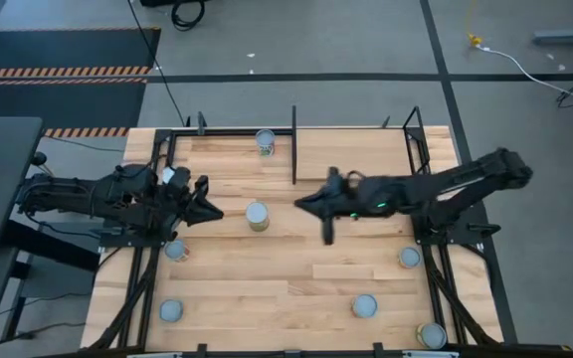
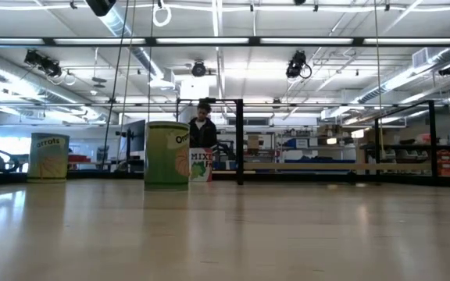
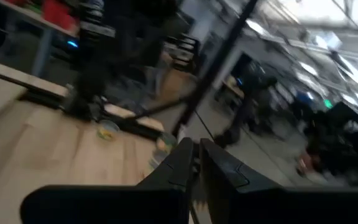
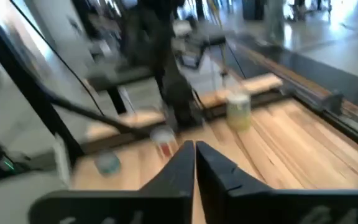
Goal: Pick and place cans onto a shelf
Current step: Put the yellow/green can on the shelf
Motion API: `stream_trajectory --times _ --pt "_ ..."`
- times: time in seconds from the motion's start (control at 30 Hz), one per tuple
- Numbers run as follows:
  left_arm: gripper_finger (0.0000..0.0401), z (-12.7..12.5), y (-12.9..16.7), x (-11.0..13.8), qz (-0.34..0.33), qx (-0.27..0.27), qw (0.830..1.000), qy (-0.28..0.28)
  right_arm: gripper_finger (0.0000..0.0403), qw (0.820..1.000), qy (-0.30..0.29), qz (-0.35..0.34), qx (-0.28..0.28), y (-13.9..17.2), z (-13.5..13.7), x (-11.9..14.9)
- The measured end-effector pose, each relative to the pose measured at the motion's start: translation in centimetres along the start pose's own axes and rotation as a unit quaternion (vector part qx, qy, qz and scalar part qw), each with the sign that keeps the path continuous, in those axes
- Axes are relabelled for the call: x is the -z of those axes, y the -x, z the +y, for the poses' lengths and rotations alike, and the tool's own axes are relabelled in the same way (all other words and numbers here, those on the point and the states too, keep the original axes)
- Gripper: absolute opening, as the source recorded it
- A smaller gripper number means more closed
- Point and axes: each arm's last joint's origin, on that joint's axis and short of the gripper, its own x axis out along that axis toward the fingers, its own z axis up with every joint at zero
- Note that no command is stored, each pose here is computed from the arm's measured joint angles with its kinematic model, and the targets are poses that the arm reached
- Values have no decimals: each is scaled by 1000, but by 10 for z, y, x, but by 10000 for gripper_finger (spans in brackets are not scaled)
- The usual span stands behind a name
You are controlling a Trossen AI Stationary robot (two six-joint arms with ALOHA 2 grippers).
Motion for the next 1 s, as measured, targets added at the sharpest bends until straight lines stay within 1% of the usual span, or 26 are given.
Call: stream_trajectory --times 0.1,0.2,0.37,0.43,0.5,0.63,0.77,0.83,1.0 --pt "36 0 2 2 14 3 1000 -3 63 998 36 52 15 -26 10 3" --pt "36 1 6 4 27 -7 1000 -13 110 992 71 101 27 -49 18 9" --pt "36 5 13 4 21 -50 998 -23 195 979 126 155 46 -88 20 19" --pt "36 7 15 4 19 -68 997 -21 230 975 137 168 52 -103 16 25" --pt "36 8 17 4 18 -78 997 -18 264 970 143 192 43 -119 8 35" --pt "36 11 17 3 15 -93 996 -5 328 963 124 238 9 -146 -11 55" --pt "36 12 18 3 8 -105 994 0 383 959 121 255 23 -168 -31 73" --pt "36 13 18 3 3 -115 993 8 395 959 125 253 24 -178 -41 80" --pt "36 13 18 2 -4 -123 992 25 392 968 121 218 12 -196 -55 85"
